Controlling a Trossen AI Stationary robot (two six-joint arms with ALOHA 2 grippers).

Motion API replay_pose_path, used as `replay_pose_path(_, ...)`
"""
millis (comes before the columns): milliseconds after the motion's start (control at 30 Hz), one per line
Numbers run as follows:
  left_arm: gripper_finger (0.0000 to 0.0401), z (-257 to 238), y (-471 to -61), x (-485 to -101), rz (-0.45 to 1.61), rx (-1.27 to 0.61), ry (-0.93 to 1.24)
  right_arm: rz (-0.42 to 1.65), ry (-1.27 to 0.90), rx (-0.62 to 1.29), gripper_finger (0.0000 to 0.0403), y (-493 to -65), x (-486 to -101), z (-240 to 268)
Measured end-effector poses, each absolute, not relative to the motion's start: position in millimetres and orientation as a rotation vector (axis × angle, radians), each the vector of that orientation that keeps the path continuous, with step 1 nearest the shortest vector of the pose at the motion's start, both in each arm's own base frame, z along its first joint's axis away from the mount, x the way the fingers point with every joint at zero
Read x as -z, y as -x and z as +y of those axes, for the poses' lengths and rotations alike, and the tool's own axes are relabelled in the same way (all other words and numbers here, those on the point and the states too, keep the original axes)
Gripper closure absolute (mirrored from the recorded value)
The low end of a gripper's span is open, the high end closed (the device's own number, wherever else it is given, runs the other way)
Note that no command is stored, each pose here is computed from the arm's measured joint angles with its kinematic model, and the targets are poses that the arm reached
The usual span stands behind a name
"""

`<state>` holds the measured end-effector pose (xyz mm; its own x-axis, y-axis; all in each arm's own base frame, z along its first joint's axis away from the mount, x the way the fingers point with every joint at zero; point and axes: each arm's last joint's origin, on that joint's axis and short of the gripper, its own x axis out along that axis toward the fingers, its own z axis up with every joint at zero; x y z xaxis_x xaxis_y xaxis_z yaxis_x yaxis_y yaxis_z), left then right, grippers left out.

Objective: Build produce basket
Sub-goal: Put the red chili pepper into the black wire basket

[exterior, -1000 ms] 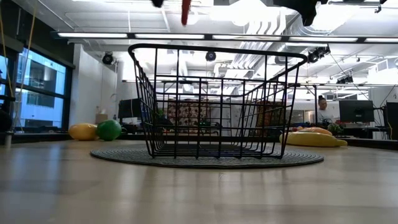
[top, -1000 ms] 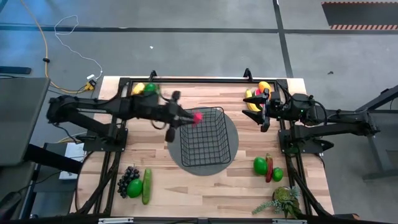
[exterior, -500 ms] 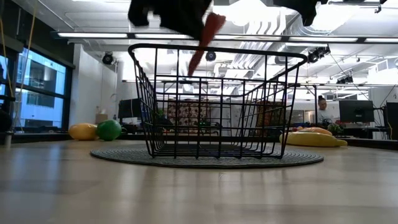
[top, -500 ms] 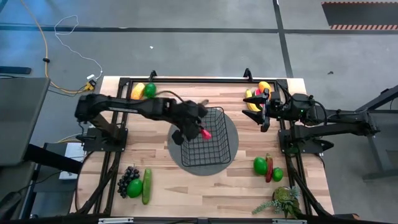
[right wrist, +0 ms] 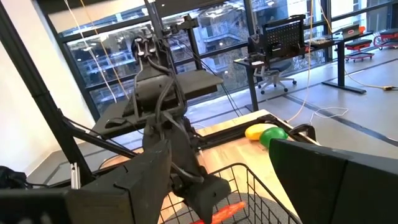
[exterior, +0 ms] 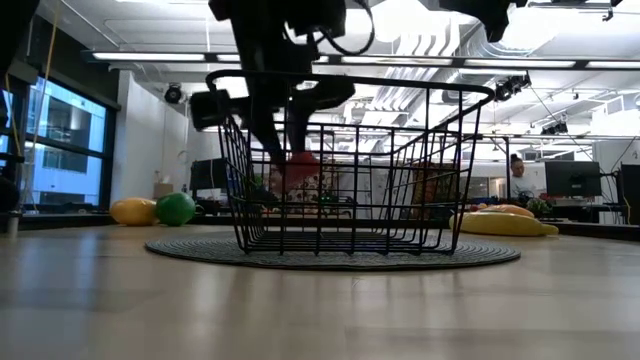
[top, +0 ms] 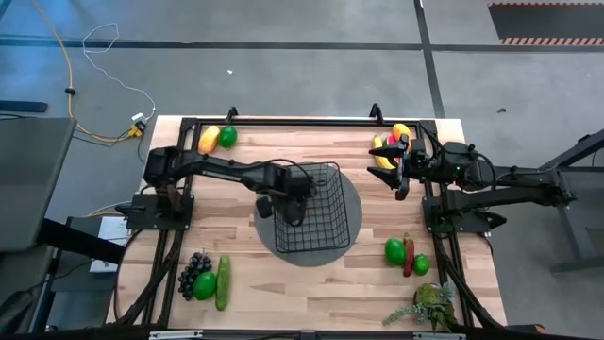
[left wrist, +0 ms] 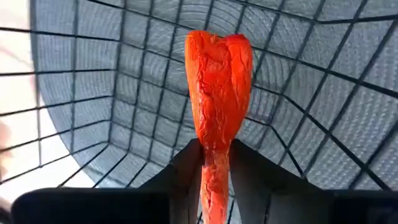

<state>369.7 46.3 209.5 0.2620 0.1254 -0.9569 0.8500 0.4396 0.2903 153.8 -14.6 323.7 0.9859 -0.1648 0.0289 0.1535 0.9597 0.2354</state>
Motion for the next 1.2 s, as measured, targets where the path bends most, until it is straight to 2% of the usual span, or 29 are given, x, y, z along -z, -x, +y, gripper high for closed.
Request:
replay_pose_path(367, 0.0334, 44.1, -370.7, -189.9, 1.302, 0.698, -0.981, -0.049, -0.235, 0.161, 0.0146, -153.7, -323.8, -14.5)
replay_pose_path(933, 0.0333, 46.5, -371.8, -187.5, 1.352, 0.621, -1.008, -0.042, -0.235, 0.161, 0.0146, -153.7, -323.1, -14.5)
replay_pose_path(1033, 0.0323, 46.6, -372.4, -187.7, 1.348, 0.613, -1.006, -0.042, -0.235, 0.161, 0.0146, -153.8, -323.1, -14.5)
replay_pose_path(1200, 0.0279, 46.6, -372.8, -188.0, 1.347, 0.593, -0.989, -0.042, -0.235, 0.161, 0.0146, -153.8, -323.1, -14.5)
